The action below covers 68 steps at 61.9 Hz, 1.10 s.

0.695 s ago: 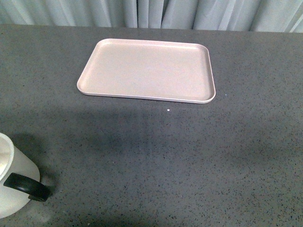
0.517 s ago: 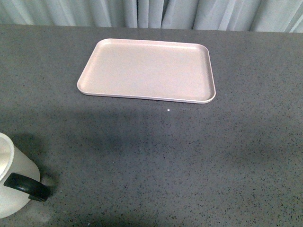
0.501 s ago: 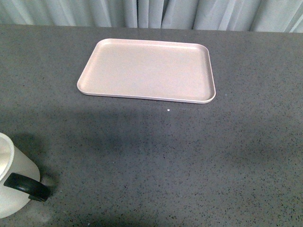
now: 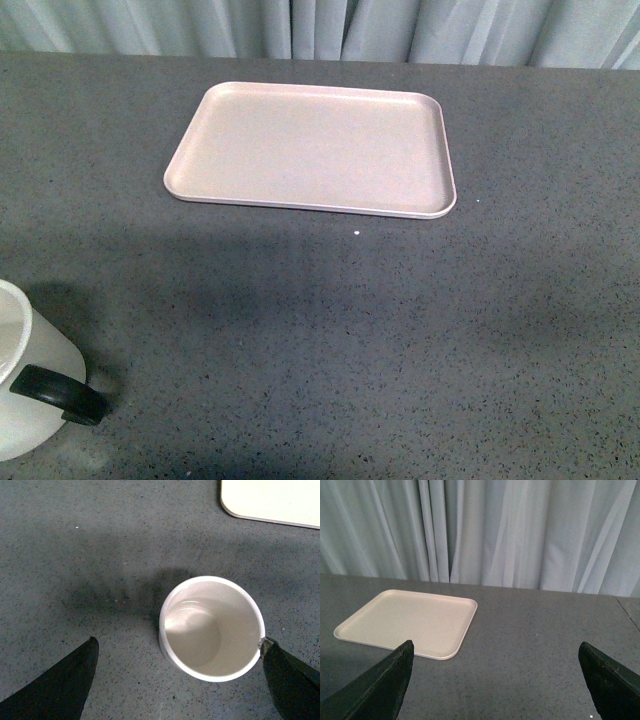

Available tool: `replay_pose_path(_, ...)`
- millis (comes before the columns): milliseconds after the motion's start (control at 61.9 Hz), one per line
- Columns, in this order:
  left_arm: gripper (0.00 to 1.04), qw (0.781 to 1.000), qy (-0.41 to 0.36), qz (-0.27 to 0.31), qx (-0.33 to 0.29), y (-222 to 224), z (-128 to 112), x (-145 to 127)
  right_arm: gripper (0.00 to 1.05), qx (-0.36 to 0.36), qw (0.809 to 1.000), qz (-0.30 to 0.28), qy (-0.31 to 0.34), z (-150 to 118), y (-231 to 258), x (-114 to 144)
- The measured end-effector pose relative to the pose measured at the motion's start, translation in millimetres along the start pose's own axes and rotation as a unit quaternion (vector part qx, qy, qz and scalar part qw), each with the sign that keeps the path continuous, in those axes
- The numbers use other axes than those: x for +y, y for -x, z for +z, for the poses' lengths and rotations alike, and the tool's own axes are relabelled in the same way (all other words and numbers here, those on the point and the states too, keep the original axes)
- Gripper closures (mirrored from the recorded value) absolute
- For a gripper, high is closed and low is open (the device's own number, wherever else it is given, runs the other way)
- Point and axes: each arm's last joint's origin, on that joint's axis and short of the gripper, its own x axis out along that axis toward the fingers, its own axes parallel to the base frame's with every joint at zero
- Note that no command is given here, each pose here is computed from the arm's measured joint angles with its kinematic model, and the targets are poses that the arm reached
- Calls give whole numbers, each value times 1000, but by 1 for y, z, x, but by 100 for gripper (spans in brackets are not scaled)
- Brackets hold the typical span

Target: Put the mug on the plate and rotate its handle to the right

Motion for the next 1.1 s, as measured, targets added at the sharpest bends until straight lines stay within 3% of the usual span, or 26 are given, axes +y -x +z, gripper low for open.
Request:
replay_pose_path(194, 9, 998, -40, -16, 37, -20, 22, 11, 9, 0, 1000, 0, 0, 0, 0, 0)
replay_pose_path(727, 9, 991, -89, -38, 90, -47, 17, -1, 9, 0, 1000, 0, 0, 0, 0, 0)
replay_pose_path(1099, 9, 990, -64, -19, 121, -72, 10, 15, 9, 0, 1000, 0, 0, 0, 0, 0)
